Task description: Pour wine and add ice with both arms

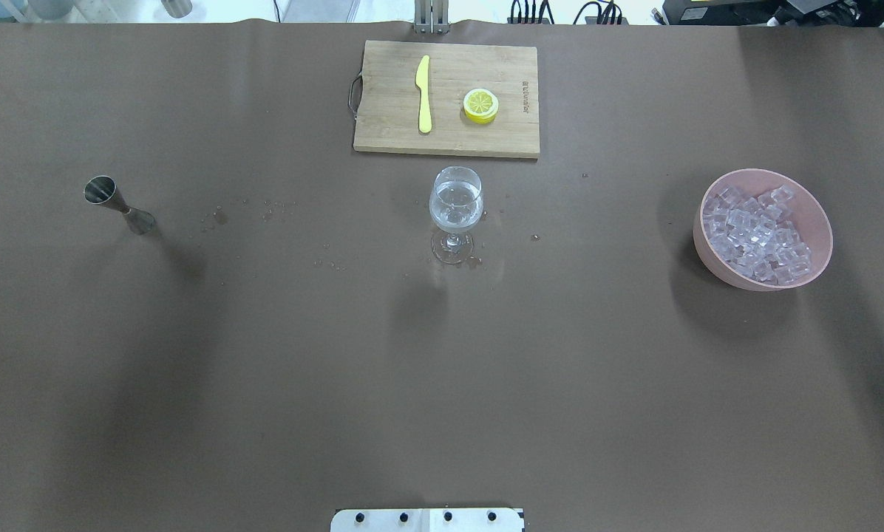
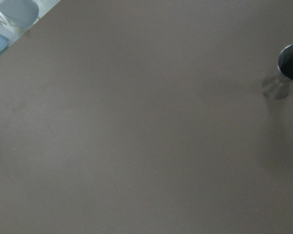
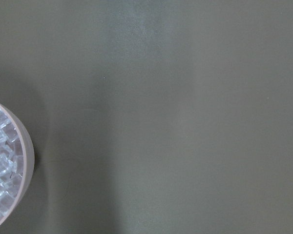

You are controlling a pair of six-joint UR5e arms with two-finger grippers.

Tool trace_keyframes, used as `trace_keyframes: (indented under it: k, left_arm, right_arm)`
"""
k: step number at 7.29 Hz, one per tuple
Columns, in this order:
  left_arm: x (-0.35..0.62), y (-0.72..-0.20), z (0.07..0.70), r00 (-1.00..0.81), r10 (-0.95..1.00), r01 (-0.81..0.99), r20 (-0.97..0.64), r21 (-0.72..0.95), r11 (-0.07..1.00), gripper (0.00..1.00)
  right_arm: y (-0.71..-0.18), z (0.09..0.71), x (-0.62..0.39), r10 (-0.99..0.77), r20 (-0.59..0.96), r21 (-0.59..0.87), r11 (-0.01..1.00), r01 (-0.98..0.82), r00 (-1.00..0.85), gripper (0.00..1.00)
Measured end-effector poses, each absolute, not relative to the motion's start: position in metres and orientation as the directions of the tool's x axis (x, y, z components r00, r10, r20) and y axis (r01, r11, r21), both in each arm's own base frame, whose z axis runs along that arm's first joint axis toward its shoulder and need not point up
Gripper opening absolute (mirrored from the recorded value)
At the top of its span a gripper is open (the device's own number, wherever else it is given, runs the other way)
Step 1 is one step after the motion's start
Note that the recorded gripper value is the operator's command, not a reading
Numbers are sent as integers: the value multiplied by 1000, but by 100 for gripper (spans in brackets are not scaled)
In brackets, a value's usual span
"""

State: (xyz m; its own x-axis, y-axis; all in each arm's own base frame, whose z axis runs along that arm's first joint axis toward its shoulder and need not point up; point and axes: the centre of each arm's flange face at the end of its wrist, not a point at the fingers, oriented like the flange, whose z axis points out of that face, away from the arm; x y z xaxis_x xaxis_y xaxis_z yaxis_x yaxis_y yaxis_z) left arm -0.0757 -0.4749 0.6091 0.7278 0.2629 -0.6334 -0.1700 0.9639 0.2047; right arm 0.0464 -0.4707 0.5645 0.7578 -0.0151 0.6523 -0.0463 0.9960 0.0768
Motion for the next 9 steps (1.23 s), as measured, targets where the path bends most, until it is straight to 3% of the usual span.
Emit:
trace_keyframes:
  k: [4, 9]
  left_arm:
    - [-71, -440, 632, 630, 19, -8, -776, 18, 1000, 98]
    - [-70, -441, 618, 629, 23, 3, -777, 32, 999, 98]
  right_arm:
    - [-473, 559, 46, -25, 652, 90, 995, -45, 757, 100]
    - [-520, 481, -32, -122, 665, 171, 985, 9, 737, 100]
